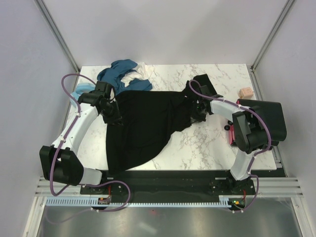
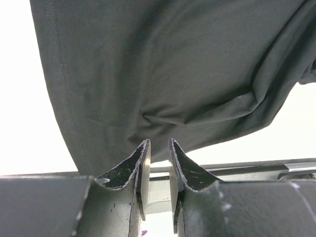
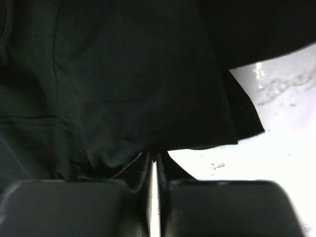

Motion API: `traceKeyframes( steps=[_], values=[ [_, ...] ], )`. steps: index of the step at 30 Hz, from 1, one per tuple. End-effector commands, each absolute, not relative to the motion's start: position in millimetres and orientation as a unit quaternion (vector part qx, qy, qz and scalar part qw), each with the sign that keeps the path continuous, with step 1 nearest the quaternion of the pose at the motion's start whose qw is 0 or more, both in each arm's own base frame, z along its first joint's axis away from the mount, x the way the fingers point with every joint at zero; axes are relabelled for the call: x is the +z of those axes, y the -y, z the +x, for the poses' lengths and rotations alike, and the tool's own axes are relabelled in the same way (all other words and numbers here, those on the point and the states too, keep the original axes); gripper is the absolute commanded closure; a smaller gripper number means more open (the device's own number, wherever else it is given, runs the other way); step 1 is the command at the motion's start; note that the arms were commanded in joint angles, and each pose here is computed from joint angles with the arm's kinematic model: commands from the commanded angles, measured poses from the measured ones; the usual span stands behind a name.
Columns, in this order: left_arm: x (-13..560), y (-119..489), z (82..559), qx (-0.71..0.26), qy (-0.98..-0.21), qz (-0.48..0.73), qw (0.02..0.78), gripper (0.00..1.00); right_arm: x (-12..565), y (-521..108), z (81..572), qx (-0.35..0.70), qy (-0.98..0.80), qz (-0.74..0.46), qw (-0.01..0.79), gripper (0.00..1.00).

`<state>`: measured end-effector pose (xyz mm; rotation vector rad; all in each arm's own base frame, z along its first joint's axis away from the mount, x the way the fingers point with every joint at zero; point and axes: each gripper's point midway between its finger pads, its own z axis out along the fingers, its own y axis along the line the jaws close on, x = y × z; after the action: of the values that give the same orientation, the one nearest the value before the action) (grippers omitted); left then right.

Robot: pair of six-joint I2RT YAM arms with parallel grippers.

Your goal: Fold and stack the t-shirts

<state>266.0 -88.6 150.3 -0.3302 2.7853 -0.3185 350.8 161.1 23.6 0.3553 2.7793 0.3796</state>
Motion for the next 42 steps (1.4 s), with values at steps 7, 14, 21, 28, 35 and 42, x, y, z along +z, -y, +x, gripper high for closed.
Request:
traceKeyframes(
  steps=[7,14,21,28,35,42],
  values=[
    [153.3,93.7,274.3,-0.122,-0.972,-0.112,0.167,0.72,72.2,-158.1,363.6,0.132,-0.961,0.116,0.214,1.00],
    [153.2,99.1,280.4,-0.134,-0.970,-0.113,0.166,0.72,133.8,-123.0,339.5,0.072,-0.958,0.130,0.247,1.00],
    [173.3,104.3,288.5,-0.151,-0.964,-0.106,0.190,0.73,160.4,-108.4,287.2,0.069,-0.961,0.156,0.217,1.00],
    [179.7,105.6,284.2,-0.159,-0.962,-0.094,0.199,0.72,181.8,-92.8,231.5,0.067,-0.960,0.187,0.196,1.00],
    [182.9,105.5,279.4,-0.163,-0.962,-0.078,0.206,0.72,212.4,-82.5,183.7,0.091,-0.948,0.227,0.201,1.00],
    [186.6,107.6,276.8,-0.169,-0.960,-0.073,0.211,0.72,208.4,-72.8,132.2,0.104,-0.938,0.277,0.178,1.00]
  ],
)
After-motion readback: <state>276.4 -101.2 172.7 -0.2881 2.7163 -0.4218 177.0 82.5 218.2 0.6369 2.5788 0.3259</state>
